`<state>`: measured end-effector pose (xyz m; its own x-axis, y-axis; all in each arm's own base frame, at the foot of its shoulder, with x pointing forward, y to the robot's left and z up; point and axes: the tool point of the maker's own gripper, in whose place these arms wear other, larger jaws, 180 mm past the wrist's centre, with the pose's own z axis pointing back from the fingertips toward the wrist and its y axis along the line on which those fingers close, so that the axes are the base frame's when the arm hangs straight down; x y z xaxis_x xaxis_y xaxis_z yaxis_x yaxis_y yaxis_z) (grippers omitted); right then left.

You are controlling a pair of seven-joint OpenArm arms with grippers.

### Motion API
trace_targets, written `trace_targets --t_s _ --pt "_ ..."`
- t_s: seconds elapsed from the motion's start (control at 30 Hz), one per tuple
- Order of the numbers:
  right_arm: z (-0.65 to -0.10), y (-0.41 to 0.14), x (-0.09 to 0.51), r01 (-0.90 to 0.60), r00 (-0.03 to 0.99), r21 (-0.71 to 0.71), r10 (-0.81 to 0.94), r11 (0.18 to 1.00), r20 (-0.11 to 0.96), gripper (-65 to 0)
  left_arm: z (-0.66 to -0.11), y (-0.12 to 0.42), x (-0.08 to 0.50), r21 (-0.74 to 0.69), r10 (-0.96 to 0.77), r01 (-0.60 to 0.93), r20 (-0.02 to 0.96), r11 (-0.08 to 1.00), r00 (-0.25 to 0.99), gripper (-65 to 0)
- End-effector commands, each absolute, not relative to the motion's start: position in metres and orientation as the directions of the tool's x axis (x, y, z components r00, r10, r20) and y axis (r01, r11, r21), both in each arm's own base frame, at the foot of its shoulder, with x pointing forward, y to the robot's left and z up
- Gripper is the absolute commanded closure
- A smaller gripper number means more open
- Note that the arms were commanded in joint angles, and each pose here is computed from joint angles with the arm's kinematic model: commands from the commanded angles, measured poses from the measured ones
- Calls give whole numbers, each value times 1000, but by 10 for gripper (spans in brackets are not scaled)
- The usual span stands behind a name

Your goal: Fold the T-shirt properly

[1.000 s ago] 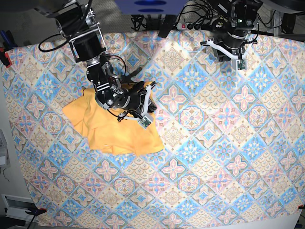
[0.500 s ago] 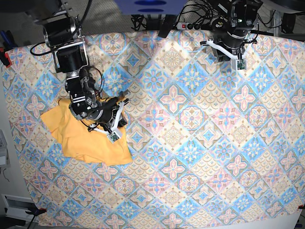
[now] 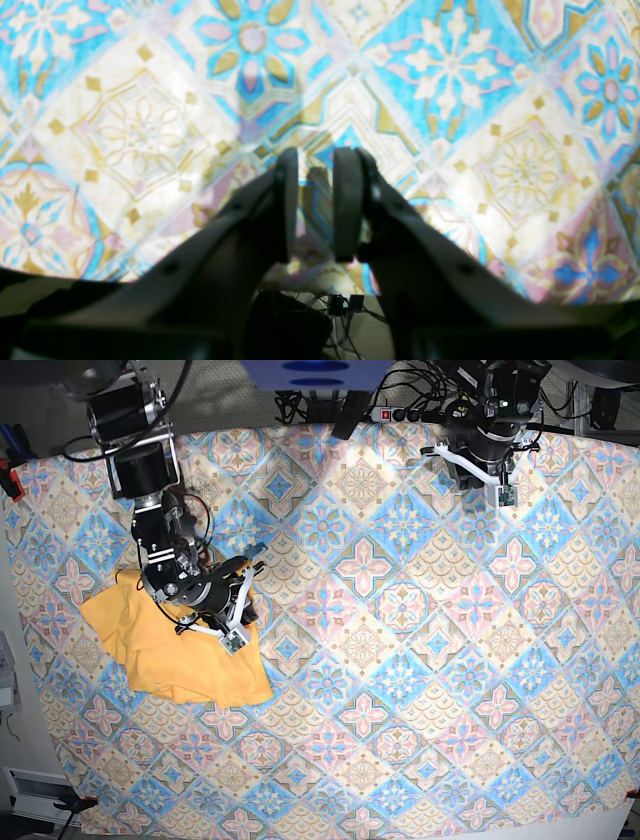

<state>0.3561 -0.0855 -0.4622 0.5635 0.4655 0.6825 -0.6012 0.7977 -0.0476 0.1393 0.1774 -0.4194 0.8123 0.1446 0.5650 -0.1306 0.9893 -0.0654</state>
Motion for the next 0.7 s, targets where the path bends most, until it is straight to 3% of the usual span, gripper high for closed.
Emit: trace_targets --t_s 0.0,0.23,0.67 --pt "-440 -80 367 -608 517 -66 457 792 724 -44 -413 178 142 -61 133 -121 586 991 799 -111" --pt "-411 -104 312 -535 532 -102 428 839 731 -44 -412 175 127 -63 131 -115 565 991 815 -111" --pt "-430 -187 172 -375 724 -108 364 921 586 -44 -424 161 79 -168 238 -181 437 969 867 -105"
